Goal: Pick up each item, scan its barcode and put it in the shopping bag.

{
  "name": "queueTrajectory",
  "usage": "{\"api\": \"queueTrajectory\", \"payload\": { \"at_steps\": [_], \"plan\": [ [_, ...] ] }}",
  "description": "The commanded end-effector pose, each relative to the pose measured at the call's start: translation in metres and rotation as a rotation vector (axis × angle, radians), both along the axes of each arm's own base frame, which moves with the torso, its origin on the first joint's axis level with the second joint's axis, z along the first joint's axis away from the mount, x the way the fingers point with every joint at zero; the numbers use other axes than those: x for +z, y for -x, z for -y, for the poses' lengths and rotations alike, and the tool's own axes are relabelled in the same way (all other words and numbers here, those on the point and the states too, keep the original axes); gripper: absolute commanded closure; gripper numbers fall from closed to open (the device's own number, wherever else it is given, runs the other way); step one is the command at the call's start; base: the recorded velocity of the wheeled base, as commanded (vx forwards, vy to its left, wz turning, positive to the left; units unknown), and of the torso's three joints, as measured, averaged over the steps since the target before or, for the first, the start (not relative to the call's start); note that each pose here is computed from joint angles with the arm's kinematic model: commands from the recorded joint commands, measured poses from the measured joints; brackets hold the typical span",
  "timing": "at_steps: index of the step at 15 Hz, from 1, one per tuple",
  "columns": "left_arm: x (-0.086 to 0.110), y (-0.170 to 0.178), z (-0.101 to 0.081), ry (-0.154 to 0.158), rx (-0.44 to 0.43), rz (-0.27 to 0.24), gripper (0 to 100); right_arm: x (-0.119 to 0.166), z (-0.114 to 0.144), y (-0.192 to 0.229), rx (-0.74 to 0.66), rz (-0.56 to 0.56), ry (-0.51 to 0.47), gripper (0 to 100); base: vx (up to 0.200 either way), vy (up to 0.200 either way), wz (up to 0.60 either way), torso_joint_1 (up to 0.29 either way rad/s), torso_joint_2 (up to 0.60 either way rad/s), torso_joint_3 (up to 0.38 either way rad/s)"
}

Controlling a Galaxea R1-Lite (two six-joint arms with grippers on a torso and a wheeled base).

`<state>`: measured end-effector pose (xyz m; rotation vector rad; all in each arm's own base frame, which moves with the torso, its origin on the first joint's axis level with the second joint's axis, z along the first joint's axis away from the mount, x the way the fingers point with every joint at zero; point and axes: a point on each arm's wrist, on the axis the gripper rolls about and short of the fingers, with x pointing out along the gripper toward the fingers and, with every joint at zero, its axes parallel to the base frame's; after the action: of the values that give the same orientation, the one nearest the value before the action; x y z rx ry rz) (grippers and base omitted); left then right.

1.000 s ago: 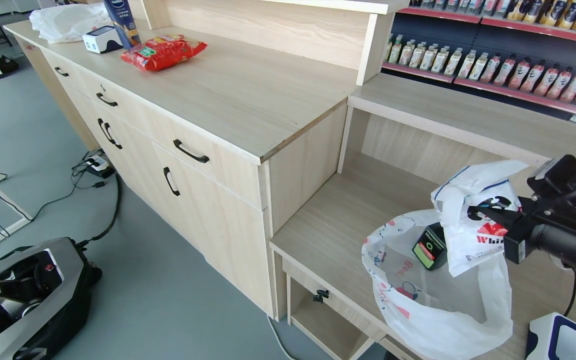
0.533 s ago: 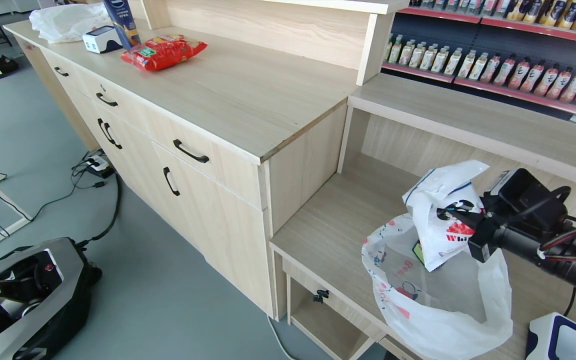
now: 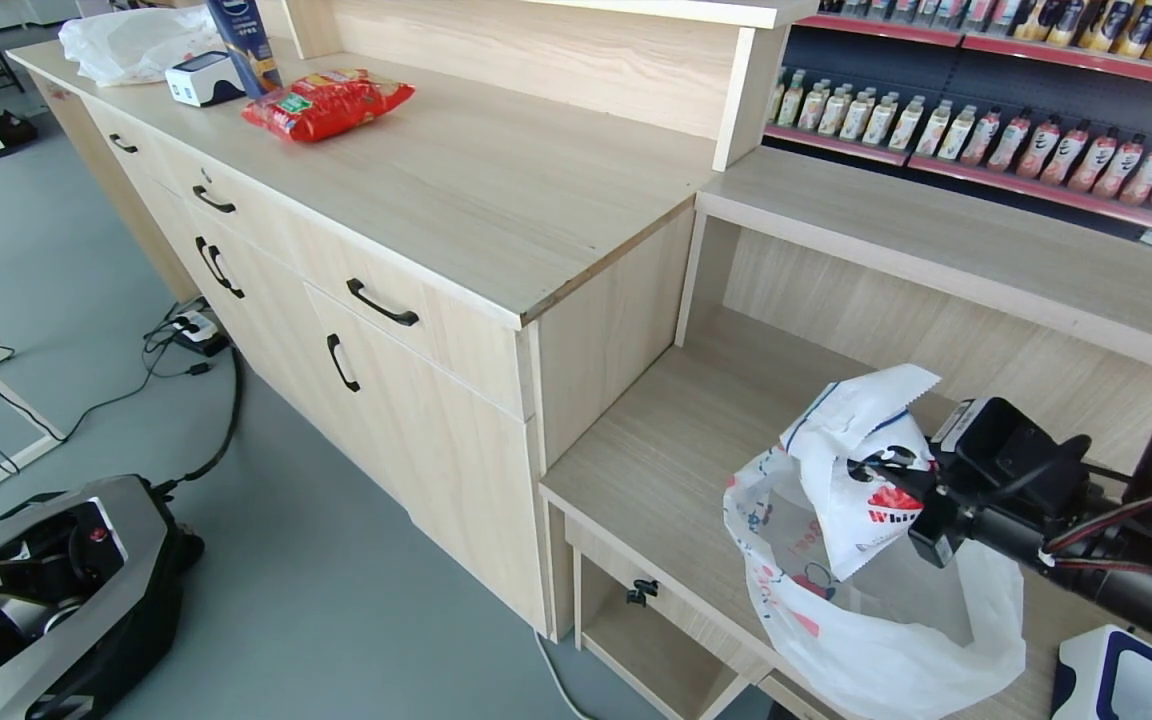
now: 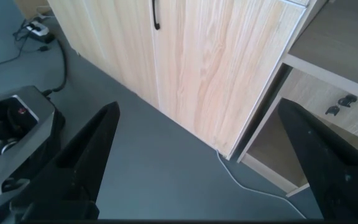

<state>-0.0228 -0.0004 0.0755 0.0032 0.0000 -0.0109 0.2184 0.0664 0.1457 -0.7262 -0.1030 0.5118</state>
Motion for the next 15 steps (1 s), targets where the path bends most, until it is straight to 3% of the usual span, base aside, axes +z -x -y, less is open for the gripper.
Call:
{"api": "queueTrajectory", "payload": {
  "at_steps": [1, 5, 15],
  "plan": [
    [0.0, 0.0, 0.0, -0.001, 0.0, 0.0, 0, -0.015, 0.0, -0.002, 0.002, -0.035, 0.028, 100, 0.0, 0.0, 0.0, 0.0, 0.0, 0.0],
    [0.0, 0.0, 0.0, 0.0, 0.0, 0.0, 0, -0.026, 0.003, -0.009, -0.01, -0.007, 0.118, 100, 0.0, 0.0, 0.0, 0.0, 0.0, 0.0],
    [0.0, 0.0, 0.0, 0.0, 0.0, 0.0, 0, -0.042, 0.019, -0.014, -0.006, 0.013, 0.232, 100, 0.0, 0.0, 0.0, 0.0, 0.0, 0.0]
  ]
}}
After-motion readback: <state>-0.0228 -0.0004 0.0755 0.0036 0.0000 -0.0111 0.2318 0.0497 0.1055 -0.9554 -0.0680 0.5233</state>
